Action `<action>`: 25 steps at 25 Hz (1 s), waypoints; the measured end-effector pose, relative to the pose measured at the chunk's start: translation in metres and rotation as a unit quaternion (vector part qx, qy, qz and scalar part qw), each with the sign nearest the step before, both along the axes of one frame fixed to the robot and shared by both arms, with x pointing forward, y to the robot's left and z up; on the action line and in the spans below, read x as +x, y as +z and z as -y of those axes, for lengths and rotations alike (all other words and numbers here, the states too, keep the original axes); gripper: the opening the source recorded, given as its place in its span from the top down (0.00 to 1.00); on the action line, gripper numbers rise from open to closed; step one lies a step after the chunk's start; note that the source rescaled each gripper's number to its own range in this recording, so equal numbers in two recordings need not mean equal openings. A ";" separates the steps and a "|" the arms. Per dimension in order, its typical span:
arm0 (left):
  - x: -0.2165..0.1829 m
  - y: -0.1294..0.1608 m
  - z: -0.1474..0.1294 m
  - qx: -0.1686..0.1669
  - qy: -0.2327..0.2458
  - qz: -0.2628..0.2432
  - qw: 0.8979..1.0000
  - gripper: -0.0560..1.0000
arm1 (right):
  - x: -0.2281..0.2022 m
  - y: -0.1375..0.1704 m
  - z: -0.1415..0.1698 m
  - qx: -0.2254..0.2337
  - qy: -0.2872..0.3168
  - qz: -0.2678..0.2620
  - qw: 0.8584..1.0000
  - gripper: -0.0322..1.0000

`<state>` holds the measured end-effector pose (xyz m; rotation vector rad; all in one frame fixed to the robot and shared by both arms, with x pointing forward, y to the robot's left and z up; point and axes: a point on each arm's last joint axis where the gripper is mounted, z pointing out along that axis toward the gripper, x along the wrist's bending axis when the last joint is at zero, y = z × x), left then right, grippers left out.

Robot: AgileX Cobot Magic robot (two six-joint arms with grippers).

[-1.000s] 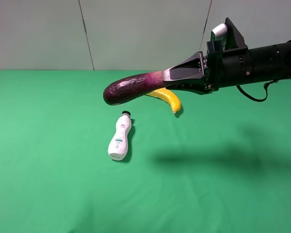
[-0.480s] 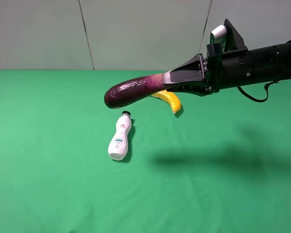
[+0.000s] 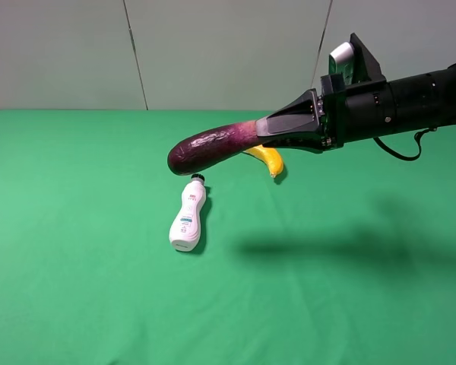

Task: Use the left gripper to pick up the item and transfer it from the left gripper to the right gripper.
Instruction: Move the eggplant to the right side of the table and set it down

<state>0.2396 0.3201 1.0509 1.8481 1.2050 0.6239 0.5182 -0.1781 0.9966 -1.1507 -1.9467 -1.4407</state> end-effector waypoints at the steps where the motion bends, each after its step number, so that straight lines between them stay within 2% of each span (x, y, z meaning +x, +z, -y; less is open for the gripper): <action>1: 0.000 -0.004 0.000 -0.001 -0.002 -0.004 1.000 0.00 | 0.000 0.000 0.000 0.000 0.000 0.000 1.000 0.95; 4: -0.001 -0.012 0.002 0.002 -0.005 -0.018 1.000 0.00 | 0.000 0.000 0.000 0.000 0.000 0.000 1.000 0.95; 20: -0.001 -0.012 0.002 0.000 -0.005 -0.019 1.000 0.00 | -0.002 -0.002 0.000 -0.010 0.005 -0.012 1.000 0.95; 25: -0.003 -0.012 0.002 -0.001 0.049 -0.019 0.999 0.00 | -0.002 -0.002 0.001 -0.010 0.002 -0.021 1.000 0.95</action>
